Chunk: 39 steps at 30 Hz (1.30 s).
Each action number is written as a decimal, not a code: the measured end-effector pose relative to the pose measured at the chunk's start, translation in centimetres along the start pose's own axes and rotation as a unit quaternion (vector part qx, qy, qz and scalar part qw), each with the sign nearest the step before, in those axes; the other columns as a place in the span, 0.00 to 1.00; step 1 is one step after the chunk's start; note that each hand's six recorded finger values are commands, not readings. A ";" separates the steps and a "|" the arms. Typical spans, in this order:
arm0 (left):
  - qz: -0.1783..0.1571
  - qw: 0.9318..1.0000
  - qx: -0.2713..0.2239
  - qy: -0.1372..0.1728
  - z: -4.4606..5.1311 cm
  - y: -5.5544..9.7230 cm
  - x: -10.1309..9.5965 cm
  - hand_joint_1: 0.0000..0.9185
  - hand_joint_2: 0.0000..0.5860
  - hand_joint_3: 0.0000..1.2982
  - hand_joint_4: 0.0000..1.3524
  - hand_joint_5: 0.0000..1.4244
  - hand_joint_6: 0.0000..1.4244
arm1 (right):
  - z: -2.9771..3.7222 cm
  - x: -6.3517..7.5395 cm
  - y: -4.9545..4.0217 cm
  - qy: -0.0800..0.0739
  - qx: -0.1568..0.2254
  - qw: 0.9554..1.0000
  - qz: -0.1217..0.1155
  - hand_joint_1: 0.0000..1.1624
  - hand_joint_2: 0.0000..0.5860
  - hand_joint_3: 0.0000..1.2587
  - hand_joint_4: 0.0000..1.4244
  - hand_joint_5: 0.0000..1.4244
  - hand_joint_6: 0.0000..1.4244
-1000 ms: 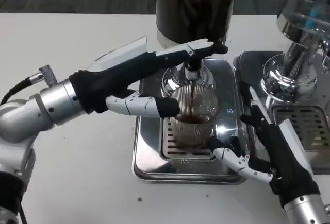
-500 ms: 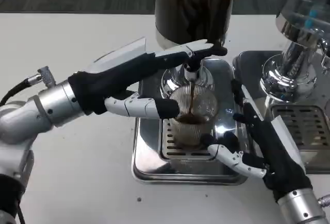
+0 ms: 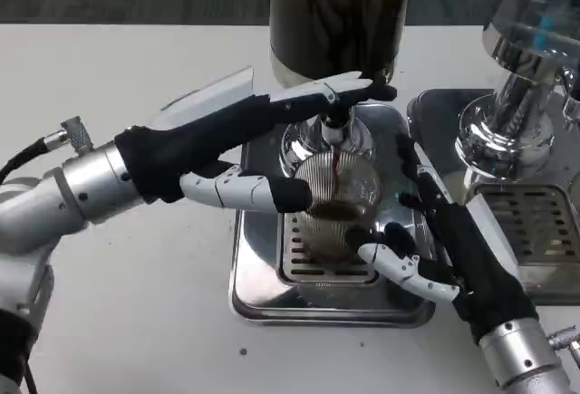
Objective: Grasp the cup under the faucet to collect the drink, then remove the cup.
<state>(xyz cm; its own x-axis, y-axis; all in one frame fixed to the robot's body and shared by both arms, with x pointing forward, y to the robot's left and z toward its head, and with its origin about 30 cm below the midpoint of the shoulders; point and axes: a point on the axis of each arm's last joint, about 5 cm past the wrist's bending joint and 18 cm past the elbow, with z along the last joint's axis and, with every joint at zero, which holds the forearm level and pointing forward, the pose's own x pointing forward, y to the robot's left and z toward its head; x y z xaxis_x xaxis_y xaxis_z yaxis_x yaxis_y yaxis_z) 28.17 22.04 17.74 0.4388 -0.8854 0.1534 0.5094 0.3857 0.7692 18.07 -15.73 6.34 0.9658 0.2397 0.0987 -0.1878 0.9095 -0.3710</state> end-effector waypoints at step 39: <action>0.017 1.000 -0.009 0.008 0.06 0.0 -0.5 0.00 0.14 0.11 0.04 0.06 0.05 | 0.01 1.5 0.56 -0.004 0.032 0.999 0.021 0.52 0.42 0.04 0.02 0.03 0.09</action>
<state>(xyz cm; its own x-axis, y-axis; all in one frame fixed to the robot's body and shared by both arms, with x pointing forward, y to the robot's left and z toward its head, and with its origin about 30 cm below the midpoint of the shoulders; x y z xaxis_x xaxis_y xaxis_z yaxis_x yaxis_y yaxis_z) 27.91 22.41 17.69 0.4680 -0.8676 0.1679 0.5072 0.4193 0.7530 19.43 -14.85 6.29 0.9555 0.2800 0.0923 -0.2387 0.9185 -0.3151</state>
